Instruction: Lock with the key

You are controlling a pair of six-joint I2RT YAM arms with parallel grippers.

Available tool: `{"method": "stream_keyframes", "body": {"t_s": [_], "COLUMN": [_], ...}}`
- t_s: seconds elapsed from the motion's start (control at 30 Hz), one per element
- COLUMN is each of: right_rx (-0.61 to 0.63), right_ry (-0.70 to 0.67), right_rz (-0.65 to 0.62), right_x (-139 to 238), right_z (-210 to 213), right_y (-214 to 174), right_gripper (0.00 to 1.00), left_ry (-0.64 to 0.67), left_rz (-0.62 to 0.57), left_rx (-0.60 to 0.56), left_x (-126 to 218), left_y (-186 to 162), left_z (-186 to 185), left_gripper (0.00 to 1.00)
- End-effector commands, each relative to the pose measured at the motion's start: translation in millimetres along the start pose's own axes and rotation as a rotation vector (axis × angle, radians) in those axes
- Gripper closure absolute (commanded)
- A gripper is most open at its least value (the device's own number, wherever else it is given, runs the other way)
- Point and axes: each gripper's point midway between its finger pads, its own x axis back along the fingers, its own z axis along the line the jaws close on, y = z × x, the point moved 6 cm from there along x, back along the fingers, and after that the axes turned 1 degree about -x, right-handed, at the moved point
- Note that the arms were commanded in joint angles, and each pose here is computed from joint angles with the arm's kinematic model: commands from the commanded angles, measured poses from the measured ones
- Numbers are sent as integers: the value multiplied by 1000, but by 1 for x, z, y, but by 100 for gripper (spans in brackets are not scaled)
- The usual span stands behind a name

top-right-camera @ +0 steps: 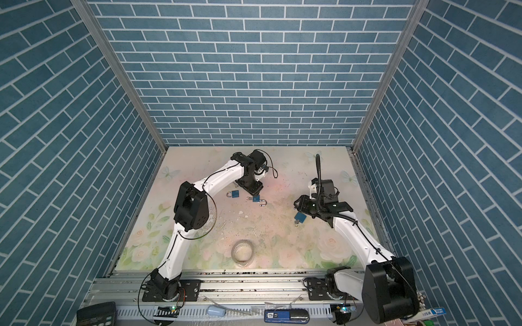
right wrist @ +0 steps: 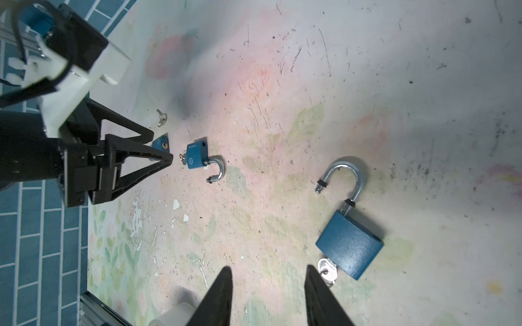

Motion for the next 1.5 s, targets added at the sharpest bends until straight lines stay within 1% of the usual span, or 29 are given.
{"method": "stream_keyframes", "body": {"t_s": [0.0,0.07,0.1,0.13,0.27,0.37,0.53,0.67,0.83,1.1,1.27,1.4,1.47], "right_rx": [44,45,43,42,32,25,25,29,37,39,39,39,40], "right_ry": [-10,-4,-3,-4,-1,7,16,22,18,15,5,3,1], "right_rz": [21,33,38,40,36,33,40,38,27,21,17,8,6], "right_x": [9,9,8,8,6,6,6,7,10,11,12,14,14], "right_z": [2,1,1,0,-4,-4,-4,-3,-3,-3,-4,-4,-5], "right_y": [-5,-9,-11,-12,-17,-19,-21,-21,-21,-21,-21,-21,-21], "right_gripper": [57,57,57,57,57,57,57,57,57,58,58,58,58], "left_ry": [-63,-165,-217,-229,-184,-153,-127,-103,-80,-84,-98,-92,-97], "left_rz": [-37,-29,-7,14,109,152,122,74,54,98,105,134,160], "left_rx": [-309,-387,-421,-438,-477,-508,-547,-557,-569,-577,-574,-559,-548], "left_x": [7,6,5,3,-17,-34,-47,-49,-52,-64,-69,-78,-82], "left_y": [-4,-9,-13,-14,-15,-17,-10,-1,5,1,4,5,4], "left_z": [-8,-20,-26,-27,-22,-16,-13,-12,-11,-15,-22,-24,-24], "left_gripper": [34,32,31,30,30,31,32,32,32,34,34,34,37]}}
